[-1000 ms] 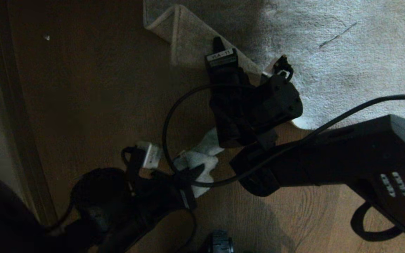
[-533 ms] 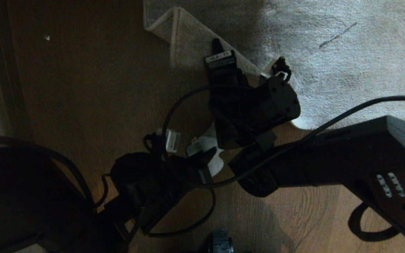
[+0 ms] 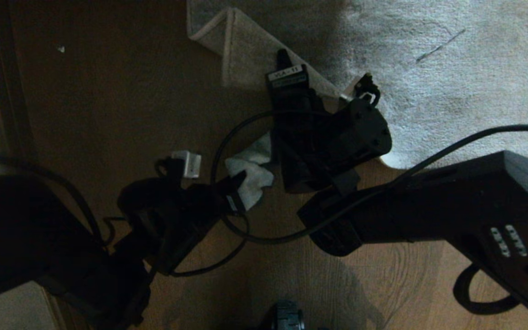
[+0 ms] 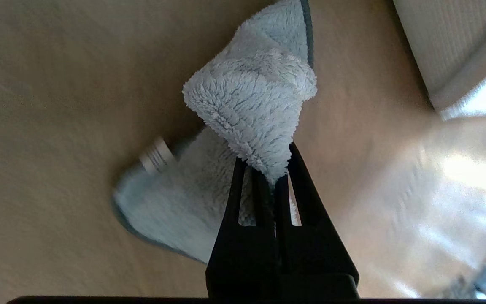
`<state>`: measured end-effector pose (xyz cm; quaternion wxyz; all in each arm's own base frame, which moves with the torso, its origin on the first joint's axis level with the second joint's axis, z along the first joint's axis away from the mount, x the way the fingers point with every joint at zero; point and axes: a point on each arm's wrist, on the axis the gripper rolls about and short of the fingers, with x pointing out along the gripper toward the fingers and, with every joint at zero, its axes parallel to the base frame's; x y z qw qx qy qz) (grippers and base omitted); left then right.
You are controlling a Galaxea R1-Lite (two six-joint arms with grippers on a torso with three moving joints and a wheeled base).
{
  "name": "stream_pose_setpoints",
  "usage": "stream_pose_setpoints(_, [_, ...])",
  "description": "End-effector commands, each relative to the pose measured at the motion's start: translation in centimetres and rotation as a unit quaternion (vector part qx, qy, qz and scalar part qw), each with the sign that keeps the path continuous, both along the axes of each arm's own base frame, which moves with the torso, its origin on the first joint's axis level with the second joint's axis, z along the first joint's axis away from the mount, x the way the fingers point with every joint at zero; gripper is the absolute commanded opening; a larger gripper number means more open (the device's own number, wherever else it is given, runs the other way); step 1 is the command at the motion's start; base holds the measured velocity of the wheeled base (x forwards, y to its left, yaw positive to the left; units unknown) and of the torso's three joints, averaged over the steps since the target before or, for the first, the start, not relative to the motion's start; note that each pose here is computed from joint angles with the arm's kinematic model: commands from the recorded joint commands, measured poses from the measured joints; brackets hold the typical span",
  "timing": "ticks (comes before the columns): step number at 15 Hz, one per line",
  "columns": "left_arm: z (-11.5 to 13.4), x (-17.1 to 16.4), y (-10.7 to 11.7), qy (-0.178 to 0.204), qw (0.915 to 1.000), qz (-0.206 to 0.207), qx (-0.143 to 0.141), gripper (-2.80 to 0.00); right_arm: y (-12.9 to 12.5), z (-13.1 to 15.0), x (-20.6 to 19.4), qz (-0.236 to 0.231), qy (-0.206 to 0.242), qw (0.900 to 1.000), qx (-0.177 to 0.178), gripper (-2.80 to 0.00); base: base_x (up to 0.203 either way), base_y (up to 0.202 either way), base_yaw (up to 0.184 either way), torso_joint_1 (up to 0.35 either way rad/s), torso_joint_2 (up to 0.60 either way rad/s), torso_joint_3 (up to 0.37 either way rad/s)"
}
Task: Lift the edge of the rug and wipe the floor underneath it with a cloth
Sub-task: Wipe the floor under the carpet with a rag
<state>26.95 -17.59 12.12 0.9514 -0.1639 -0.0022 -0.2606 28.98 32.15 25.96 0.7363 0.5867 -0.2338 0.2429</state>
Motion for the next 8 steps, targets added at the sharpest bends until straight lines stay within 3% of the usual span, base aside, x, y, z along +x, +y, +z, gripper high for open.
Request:
stream_pose_setpoints(1, [1.5,0.2,0.8,-0.034,0.9991,0.012,-0.023,-2.80,-0.3,0.4,-0.3,0.001,-0.015,1.000,0.022,-2.80,0.000,0.000,0.000,0.000,0.00,0.000])
stream_pose_setpoints(8, [3.4,-0.2,2.6,-0.070,0.9967,0.037,-0.012,-2.80,-0.3,0.3,-0.3,0.001,-0.015,1.000,0.021,-2.80,0.000,0.000,0.000,0.000,0.00,0.000])
